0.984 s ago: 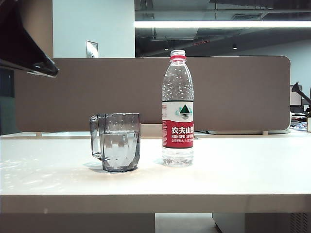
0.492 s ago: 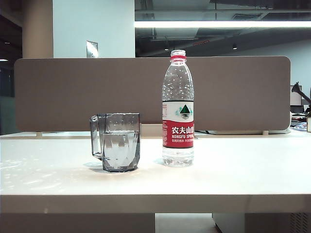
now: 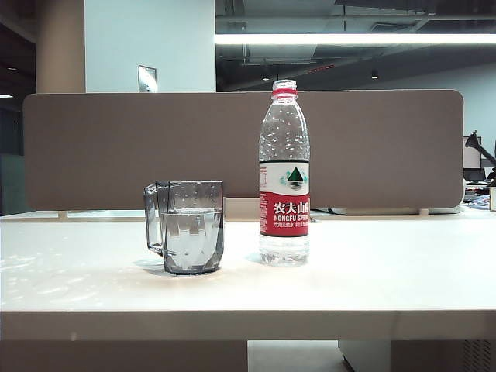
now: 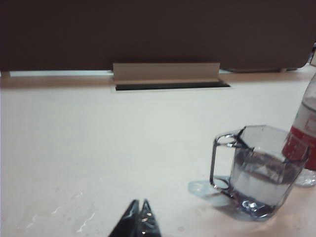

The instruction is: Pick up the mineral water bottle on the table and pour water into the mug until it's half full.

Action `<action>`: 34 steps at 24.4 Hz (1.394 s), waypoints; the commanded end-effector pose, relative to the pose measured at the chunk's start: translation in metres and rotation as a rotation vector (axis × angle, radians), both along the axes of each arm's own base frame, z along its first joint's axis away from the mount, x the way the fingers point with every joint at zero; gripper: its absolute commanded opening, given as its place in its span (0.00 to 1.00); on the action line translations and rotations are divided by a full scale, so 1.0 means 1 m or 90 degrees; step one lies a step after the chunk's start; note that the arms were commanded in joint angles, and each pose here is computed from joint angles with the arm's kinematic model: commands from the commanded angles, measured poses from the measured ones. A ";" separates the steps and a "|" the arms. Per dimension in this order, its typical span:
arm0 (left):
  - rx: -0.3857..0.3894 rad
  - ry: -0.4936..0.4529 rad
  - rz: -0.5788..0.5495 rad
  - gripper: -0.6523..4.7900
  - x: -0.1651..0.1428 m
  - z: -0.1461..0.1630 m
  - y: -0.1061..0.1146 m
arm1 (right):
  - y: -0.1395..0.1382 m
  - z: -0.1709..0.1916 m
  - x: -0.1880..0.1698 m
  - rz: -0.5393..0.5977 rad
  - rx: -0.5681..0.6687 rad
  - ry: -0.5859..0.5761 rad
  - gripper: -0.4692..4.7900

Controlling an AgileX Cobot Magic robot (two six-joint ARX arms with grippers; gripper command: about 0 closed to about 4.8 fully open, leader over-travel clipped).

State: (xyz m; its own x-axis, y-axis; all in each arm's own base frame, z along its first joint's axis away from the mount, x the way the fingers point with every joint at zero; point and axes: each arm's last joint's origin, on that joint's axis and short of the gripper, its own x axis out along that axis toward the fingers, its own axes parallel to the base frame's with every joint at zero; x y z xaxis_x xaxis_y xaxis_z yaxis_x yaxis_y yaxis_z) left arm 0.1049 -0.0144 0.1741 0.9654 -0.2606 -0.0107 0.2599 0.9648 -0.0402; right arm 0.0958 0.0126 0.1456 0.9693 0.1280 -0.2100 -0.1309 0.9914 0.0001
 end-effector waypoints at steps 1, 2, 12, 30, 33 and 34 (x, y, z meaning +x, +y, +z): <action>0.001 0.014 0.015 0.12 -0.006 -0.011 0.003 | 0.000 -0.001 0.000 -0.001 0.000 -0.003 0.08; 0.002 0.016 0.018 0.12 -0.007 -0.011 0.004 | 0.000 -0.001 0.000 -0.001 0.000 -0.003 0.08; 0.017 0.105 0.097 0.12 -0.009 -0.025 0.008 | 0.000 -0.001 0.000 -0.001 0.001 -0.009 0.08; 0.019 0.109 0.133 0.12 -0.009 -0.026 0.009 | 0.000 -0.001 0.000 -0.001 0.001 -0.009 0.08; 0.019 0.109 0.133 0.12 -0.009 -0.026 0.009 | 0.000 -0.001 0.000 -0.001 0.001 -0.009 0.08; 0.019 0.109 0.133 0.12 -0.009 -0.026 0.009 | 0.000 -0.001 0.000 -0.001 0.001 -0.009 0.08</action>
